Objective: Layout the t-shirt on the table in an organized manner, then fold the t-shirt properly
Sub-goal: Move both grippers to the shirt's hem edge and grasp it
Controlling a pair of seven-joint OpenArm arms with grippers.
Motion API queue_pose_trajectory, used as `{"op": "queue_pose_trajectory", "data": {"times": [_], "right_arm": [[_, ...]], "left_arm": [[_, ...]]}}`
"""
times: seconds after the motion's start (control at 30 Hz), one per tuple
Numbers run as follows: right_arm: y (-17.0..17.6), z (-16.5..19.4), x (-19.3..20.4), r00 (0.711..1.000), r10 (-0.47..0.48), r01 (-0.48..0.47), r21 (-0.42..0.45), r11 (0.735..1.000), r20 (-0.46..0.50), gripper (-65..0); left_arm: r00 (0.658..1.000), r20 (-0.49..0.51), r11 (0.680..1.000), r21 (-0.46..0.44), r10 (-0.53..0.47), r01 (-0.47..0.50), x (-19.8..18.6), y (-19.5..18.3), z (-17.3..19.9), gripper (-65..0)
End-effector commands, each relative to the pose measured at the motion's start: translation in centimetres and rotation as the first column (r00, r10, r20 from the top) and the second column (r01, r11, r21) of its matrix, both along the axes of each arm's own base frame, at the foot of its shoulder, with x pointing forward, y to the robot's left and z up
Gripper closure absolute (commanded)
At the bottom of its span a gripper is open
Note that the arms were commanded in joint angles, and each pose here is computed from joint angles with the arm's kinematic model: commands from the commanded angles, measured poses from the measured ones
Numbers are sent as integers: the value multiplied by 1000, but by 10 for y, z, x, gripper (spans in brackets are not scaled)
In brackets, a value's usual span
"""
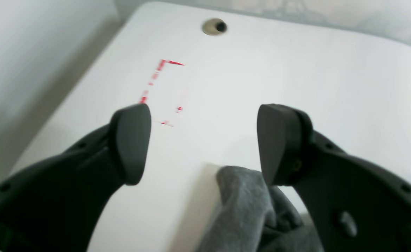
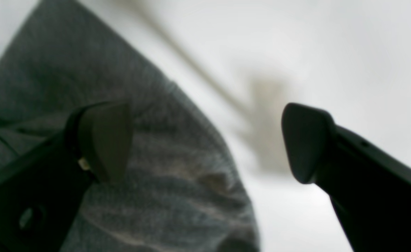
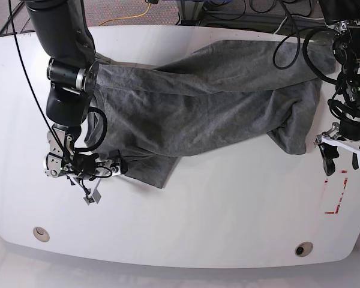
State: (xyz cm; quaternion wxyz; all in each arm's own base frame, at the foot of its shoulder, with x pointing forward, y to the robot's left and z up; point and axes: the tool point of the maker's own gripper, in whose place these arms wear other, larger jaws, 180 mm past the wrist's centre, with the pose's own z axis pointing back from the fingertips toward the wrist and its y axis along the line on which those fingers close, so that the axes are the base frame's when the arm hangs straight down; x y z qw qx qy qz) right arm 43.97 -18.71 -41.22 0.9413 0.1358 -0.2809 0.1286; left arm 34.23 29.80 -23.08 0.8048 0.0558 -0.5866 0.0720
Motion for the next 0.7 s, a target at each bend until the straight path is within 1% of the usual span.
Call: {"op": "queue_pose_trajectory", "data": {"times": [0.0,0.13,0.23,0.4,0.5,0.67], "right_arm": [[5,10,9,999,-3,2,22,1000,47,-650],[8,-1,-2,1000,0,0,25,1000,24,-650],[22,-15,-13,1000,12,-12,44,999,-4,-650],[28,-30,-29,999,19,-17,52,999,-45,-650],[41,-40,-39,997,32,-27,70,997,-66,-650],[46,-45,-44,996,37,-31,78,996,-78,-650]], "left_arm": [[999,52,999,33,5,-7,4,5,18,-440],[999,52,999,33,5,-7,4,5,18,-440],[999,52,999,33,5,-7,4,5,18,-440],[999,49,999,34,6,-8,4,6,17,-440],[999,48,999,33,6,-8,3,5,16,-440],[999,30,1000,22,15,-16,3,8,9,-440]]}}
